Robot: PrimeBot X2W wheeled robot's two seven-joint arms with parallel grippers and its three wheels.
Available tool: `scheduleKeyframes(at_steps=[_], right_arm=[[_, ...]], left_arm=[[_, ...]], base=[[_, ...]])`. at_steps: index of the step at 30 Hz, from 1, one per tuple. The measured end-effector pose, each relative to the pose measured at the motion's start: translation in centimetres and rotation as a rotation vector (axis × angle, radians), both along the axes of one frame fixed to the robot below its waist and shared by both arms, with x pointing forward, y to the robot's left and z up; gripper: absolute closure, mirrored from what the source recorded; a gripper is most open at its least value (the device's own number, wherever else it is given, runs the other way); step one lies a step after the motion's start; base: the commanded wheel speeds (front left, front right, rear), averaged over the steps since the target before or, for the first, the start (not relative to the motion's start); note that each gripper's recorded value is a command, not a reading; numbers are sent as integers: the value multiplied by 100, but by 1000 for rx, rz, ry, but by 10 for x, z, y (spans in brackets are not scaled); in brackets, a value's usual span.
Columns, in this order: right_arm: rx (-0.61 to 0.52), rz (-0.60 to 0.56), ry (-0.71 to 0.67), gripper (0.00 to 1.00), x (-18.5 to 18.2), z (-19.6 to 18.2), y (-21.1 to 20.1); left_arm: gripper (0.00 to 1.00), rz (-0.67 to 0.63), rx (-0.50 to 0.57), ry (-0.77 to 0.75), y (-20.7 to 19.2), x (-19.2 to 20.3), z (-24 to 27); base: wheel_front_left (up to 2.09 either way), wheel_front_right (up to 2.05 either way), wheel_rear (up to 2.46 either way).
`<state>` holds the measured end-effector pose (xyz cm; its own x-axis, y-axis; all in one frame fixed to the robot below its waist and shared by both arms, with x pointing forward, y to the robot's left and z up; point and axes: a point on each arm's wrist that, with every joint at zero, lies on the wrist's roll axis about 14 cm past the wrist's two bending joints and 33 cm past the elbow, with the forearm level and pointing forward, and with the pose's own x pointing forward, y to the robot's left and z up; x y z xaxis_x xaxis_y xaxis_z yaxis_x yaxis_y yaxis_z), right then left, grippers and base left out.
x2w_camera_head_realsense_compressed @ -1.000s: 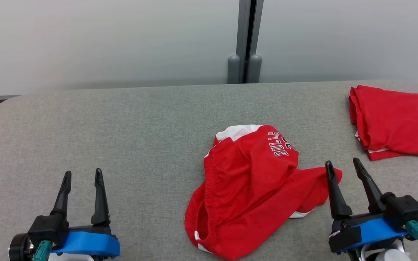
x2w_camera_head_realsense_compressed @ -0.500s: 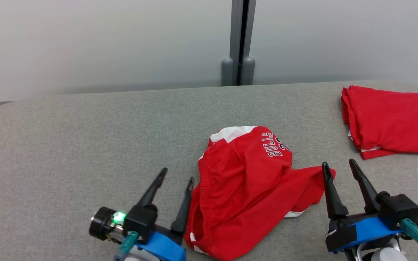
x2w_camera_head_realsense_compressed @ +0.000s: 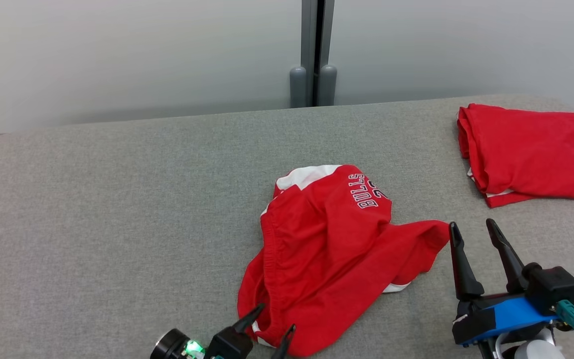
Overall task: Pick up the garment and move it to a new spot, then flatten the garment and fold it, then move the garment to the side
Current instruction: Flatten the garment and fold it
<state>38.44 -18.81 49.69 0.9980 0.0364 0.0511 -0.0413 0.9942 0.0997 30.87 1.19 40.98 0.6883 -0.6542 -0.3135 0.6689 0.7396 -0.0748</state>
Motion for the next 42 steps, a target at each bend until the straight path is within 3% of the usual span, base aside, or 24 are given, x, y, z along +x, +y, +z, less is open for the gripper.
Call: scheduleKeyframes(at_steps=[10,11,12,14,22,29,34,42], right_arm=[[-1,-13,8,0,1,-3,-4],[-1,-14,4,0,2,-1,-5],[-1,-14,2,0,2,-1,-5],[-2,-15,2,0,2,-1,-5],[0,11,-14,0,4,5,2],[4,52,-5,0,9,1,16],[8,80,15,0,14,-5,26],[15,91,50,0,20,-17,31]], left_arm=[[0,-55,52,130,-4,-20,-32],[22,-51,45,132,-5,-18,-31],[69,-53,45,134,-6,-17,-31],[100,-51,33,131,-9,-14,-30],[100,59,-52,39,2,14,-3],[100,267,-78,-71,60,43,22],[100,399,-59,-65,103,40,18],[100,432,-52,-23,114,33,5]], base=[[0,0,0],[0,0,0],[0,0,0],[0,0,0],[0,0,0],[0,0,0],[0,0,0],[0,0,0]])
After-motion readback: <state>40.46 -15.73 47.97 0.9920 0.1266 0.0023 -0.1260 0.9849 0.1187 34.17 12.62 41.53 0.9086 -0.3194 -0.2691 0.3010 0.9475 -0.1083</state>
